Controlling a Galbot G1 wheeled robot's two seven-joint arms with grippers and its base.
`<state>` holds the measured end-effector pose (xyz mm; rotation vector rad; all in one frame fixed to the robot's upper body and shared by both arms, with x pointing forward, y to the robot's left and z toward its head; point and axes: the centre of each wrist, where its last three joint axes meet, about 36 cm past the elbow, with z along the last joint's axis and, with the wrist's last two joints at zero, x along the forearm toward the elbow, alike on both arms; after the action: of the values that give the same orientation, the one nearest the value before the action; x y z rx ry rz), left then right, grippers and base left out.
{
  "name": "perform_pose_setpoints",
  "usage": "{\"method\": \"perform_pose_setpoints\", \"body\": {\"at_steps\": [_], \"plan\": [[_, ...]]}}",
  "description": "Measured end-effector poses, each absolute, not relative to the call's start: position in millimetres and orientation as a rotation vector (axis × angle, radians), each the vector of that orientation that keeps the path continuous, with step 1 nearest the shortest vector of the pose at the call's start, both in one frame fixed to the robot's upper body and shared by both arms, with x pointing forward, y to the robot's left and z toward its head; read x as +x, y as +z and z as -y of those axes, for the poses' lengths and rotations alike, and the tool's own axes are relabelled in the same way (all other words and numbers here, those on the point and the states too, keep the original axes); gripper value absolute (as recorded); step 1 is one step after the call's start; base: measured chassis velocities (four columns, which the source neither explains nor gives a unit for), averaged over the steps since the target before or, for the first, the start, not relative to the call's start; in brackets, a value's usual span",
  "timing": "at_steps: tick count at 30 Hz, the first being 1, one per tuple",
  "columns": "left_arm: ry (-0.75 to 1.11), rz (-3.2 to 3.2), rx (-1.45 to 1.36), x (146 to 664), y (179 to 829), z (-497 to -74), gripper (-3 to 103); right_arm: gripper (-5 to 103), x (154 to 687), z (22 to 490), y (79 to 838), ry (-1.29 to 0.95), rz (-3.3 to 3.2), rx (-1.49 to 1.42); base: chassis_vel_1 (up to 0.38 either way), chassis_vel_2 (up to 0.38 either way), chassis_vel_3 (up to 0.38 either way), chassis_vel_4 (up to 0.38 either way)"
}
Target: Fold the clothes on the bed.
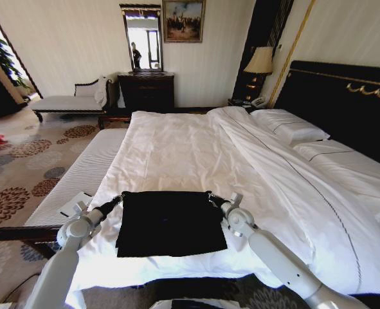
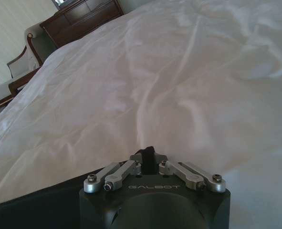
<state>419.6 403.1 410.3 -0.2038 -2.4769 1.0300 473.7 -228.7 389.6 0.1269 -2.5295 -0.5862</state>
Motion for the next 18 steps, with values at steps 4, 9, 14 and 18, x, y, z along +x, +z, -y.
{"method": "perform_pose_setpoints", "body": {"at_steps": [4, 9, 14, 18], "plan": [[1.025, 2.475, -0.201, 417.9, 408.2, -402.6, 2, 28, 483.0, 231.6, 395.5, -0.578, 2.547, 0.074, 0.000, 0.000, 0.000, 0.000], [1.023, 2.474, -0.200, 417.1, 407.2, -402.4, 2, 51, 492.1, 238.3, 405.8, -0.601, 2.555, 0.032, 0.000, 0.000, 0.000, 0.000], [1.020, 2.474, -0.201, 417.1, 406.5, -400.9, 2, 66, 486.0, 240.2, 404.6, -0.633, 2.501, 0.035, 0.000, 0.000, 0.000, 0.000], [1.015, 2.474, -0.202, 417.2, 406.1, -400.0, 2, 78, 480.8, 237.1, 403.7, -0.686, 2.448, 0.050, 0.000, 0.000, 0.000, 0.000]]}}
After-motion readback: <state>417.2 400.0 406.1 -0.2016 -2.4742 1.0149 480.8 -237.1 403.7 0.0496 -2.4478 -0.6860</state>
